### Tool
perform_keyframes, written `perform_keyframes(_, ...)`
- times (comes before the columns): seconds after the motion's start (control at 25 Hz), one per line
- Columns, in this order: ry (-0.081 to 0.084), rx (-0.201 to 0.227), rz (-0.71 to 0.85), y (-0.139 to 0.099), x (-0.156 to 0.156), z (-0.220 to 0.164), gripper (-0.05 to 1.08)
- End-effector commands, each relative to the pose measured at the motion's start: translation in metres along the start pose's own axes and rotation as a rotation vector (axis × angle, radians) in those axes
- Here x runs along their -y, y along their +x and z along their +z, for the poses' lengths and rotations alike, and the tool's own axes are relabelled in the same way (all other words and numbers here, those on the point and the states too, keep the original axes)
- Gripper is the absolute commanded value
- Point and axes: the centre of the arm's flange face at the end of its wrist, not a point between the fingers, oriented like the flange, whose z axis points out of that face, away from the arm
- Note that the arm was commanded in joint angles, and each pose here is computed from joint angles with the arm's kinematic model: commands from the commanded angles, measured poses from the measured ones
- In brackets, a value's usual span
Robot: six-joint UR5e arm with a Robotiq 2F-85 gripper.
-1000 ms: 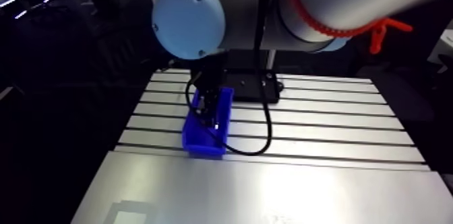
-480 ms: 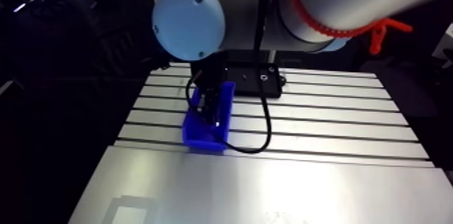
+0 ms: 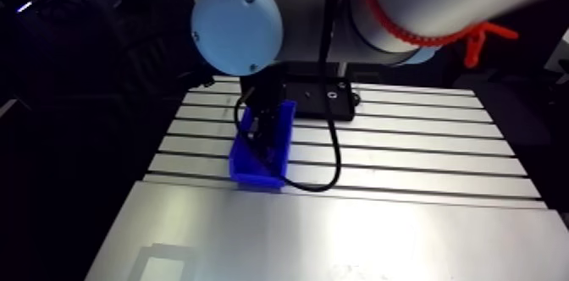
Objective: Pick up the M10 bolt from the tray and put it into the blue bin.
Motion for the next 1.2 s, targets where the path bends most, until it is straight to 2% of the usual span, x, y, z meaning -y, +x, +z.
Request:
perform_keyframes(0.04, -0.007, -0.003, 0.003, -0.001, 0.000, -0.004, 0.42)
perform_keyframes(0.12, -0.017, -0.006, 0.013, 0.000, 0.000, -0.010, 0.31)
perform_keyframes(0.32, -0.050, -0.016, 0.019, 0.001, 0.007, -0.029, 0.18)
perform_keyframes(0.44, -0.079, -0.026, 0.018, 0.001, 0.012, -0.046, 0.14)
perform_keyframes(0.64, -0.141, -0.048, 0.018, -0.003, 0.023, -0.084, 0.03)
perform_keyframes(0.8, -0.167, -0.056, 0.018, -0.005, 0.031, -0.110, 0.02)
perform_keyframes(1.0, -0.193, -0.067, 0.065, -0.008, 0.038, -0.154, 0.01)
perform_keyframes(1.16, -0.177, -0.054, 0.186, -0.011, 0.039, -0.186, 0.01)
perform_keyframes(1.2, -0.187, -0.056, 0.246, -0.012, 0.038, -0.196, 0.01)
